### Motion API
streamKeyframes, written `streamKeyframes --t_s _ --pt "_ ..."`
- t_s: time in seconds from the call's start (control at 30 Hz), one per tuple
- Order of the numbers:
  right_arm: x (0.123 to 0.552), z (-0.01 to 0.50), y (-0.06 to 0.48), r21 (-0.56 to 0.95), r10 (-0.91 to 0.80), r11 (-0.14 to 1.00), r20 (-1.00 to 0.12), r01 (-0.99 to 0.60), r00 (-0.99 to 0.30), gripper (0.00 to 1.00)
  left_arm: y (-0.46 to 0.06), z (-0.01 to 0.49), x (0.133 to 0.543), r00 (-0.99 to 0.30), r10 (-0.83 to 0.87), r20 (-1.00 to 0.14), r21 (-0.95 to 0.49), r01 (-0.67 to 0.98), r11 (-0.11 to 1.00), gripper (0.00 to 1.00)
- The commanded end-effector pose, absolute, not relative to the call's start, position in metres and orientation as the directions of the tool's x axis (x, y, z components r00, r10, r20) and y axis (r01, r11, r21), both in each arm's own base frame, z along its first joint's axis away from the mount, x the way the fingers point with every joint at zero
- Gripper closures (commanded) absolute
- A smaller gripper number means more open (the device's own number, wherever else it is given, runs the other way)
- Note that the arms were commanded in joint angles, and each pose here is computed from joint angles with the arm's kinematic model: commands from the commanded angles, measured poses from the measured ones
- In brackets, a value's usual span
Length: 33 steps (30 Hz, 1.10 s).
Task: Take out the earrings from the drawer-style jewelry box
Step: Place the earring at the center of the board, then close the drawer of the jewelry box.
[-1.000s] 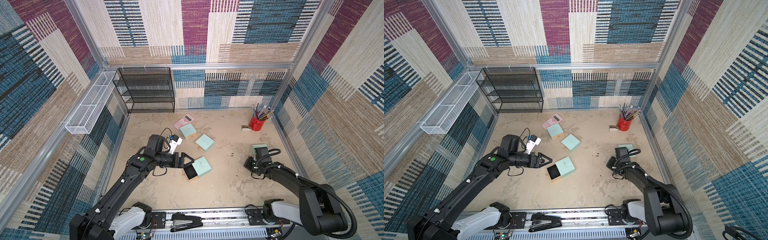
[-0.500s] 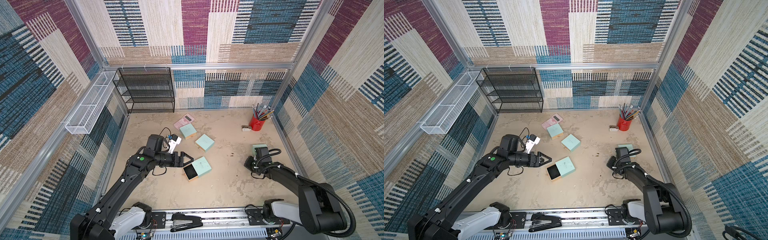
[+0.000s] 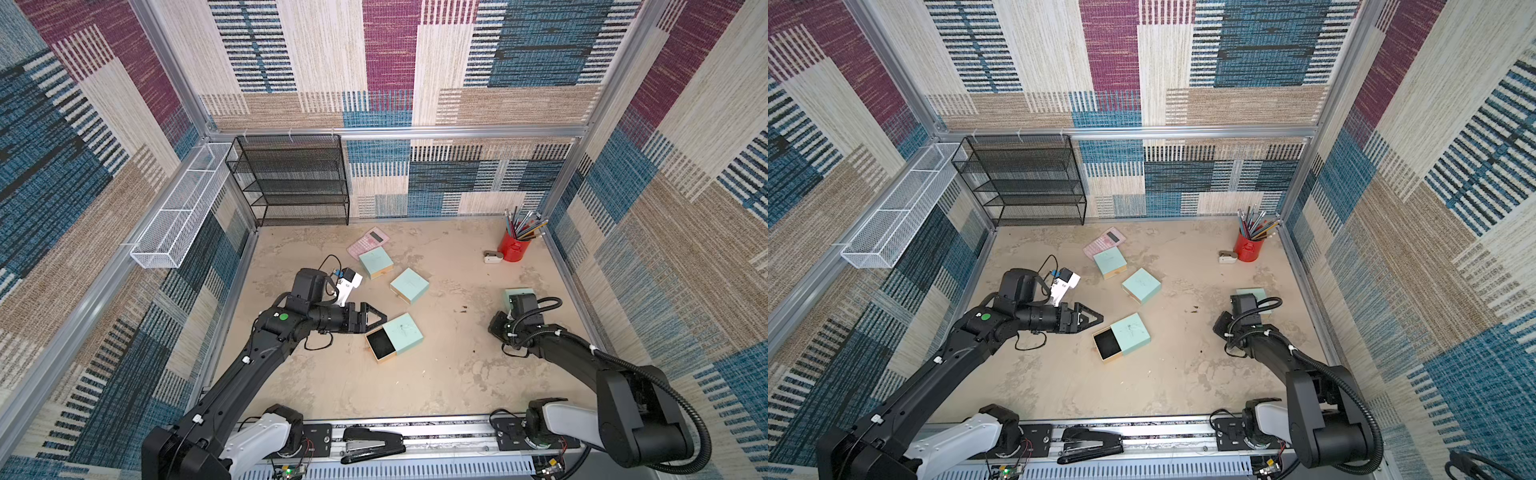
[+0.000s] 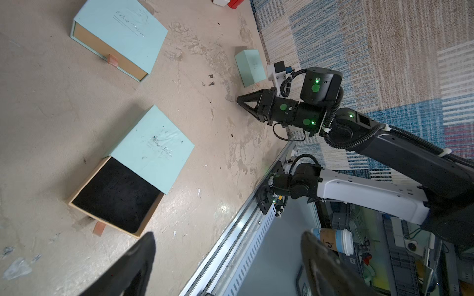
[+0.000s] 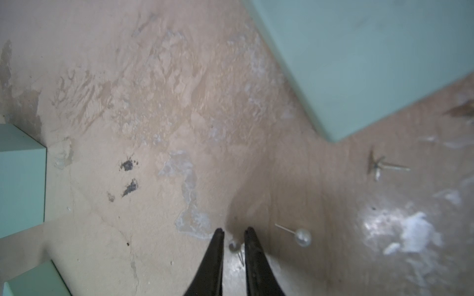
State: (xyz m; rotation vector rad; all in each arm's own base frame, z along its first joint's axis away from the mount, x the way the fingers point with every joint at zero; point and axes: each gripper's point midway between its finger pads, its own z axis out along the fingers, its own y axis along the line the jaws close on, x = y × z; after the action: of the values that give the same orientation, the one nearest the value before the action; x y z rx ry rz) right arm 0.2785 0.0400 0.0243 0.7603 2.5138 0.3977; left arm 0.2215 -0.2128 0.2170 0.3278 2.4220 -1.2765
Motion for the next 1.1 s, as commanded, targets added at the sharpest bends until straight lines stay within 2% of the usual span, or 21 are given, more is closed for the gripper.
streamKeyframes --t_s 0.0,0.4,0.5,0.6,0.7,0.87,0.93,1.03,1.07 --pt "0.273 0.025 0.038 0.379 0.576 0.808 -0.353 0.45 -0.737 0.8 -0.214 0.219 0.223 -0.899 0.024 -0.438 -0.748 0.379 0.544 0.11" --pt "0.284 0.075 0.047 0.431 0.512 0.84 -0.432 0.329 -0.742 0.65 -0.212 0.218 0.226 -0.899 0.008 -0.439 -0.745 0.369 0.556 0.11" --pt "0.291 0.099 0.051 0.456 0.493 0.847 -0.479 0.274 -0.726 0.57 -0.209 0.216 0.227 -0.897 -0.001 -0.441 -0.734 0.361 0.575 0.1" --pt "0.301 0.128 0.061 0.488 0.465 0.852 -0.536 0.191 -0.704 0.39 -0.205 0.215 0.228 -0.894 -0.027 -0.446 -0.728 0.345 0.593 0.1" --pt "0.31 0.16 0.08 0.444 0.387 0.89 -0.617 0.103 -0.685 0.23 -0.197 0.211 0.229 -0.892 -0.08 -0.444 -0.72 0.302 0.625 0.06" --pt "0.317 0.205 0.13 0.462 0.307 0.884 -0.679 -0.064 -0.667 0.15 -0.186 0.203 0.222 -0.891 -0.146 -0.43 -0.719 0.24 0.652 0.0" --pt "0.317 0.22 0.15 0.473 0.283 0.871 -0.701 -0.13 -0.654 0.11 -0.182 0.201 0.218 -0.891 -0.164 -0.422 -0.721 0.22 0.657 0.0" --pt "0.313 0.238 0.184 0.501 0.246 0.829 -0.726 -0.248 -0.642 0.01 -0.179 0.199 0.211 -0.897 -0.186 -0.401 -0.734 0.193 0.651 0.02" --pt "0.311 0.242 0.194 0.516 0.238 0.807 -0.73 -0.287 -0.641 0.01 -0.178 0.197 0.209 -0.9 -0.195 -0.391 -0.739 0.18 0.65 0.01"
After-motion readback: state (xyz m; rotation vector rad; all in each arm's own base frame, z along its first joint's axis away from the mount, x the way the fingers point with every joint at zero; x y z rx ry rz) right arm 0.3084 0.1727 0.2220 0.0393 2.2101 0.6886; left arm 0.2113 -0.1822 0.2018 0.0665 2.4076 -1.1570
